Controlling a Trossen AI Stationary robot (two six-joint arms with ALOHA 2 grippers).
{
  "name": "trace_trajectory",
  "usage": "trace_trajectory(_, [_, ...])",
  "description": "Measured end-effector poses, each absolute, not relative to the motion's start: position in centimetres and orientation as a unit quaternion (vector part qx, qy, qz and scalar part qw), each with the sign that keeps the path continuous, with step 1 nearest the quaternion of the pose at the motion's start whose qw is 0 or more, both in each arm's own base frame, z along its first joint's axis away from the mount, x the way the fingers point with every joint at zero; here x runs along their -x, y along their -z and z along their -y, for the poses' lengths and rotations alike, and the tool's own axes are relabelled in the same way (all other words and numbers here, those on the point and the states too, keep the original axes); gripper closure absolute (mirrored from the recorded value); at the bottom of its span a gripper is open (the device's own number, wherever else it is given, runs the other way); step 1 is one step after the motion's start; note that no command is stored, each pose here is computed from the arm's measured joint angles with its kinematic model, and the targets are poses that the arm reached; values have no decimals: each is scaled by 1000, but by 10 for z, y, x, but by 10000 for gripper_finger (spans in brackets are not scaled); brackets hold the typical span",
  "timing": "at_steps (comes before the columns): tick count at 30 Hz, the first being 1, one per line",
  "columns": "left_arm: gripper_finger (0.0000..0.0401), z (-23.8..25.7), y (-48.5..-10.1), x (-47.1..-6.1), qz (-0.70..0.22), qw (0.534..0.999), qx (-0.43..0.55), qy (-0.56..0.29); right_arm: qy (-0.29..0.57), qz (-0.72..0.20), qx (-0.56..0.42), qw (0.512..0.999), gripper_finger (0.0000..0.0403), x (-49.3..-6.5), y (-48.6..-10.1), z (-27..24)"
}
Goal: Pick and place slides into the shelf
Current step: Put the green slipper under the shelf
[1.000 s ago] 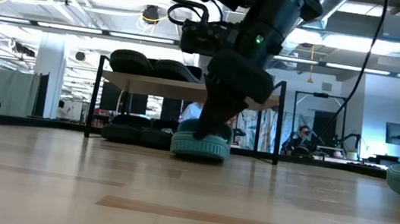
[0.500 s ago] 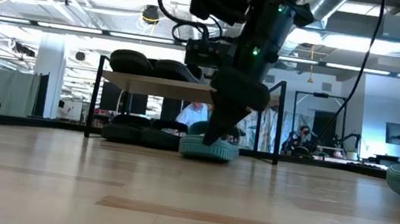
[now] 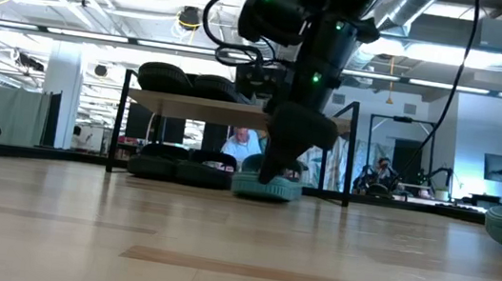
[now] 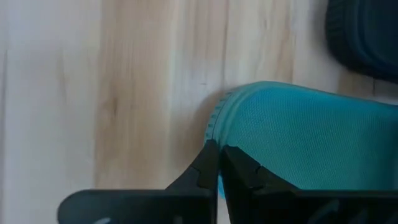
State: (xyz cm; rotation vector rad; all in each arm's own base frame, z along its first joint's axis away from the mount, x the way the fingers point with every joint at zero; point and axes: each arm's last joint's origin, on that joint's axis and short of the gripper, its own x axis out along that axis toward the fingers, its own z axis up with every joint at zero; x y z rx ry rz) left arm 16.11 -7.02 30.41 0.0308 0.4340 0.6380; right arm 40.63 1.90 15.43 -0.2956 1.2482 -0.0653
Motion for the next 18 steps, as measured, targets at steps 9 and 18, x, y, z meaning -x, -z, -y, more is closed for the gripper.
trace_trajectory(9, [292,70,-304,-161,-212,926,-15,-311,-1,-587,172,791,402,-407,-154,3])
trace_trajectory(18, [292,70,-304,-161,-209,926,-9,-313,-23,-591,196,782,403,-406,-154,26])
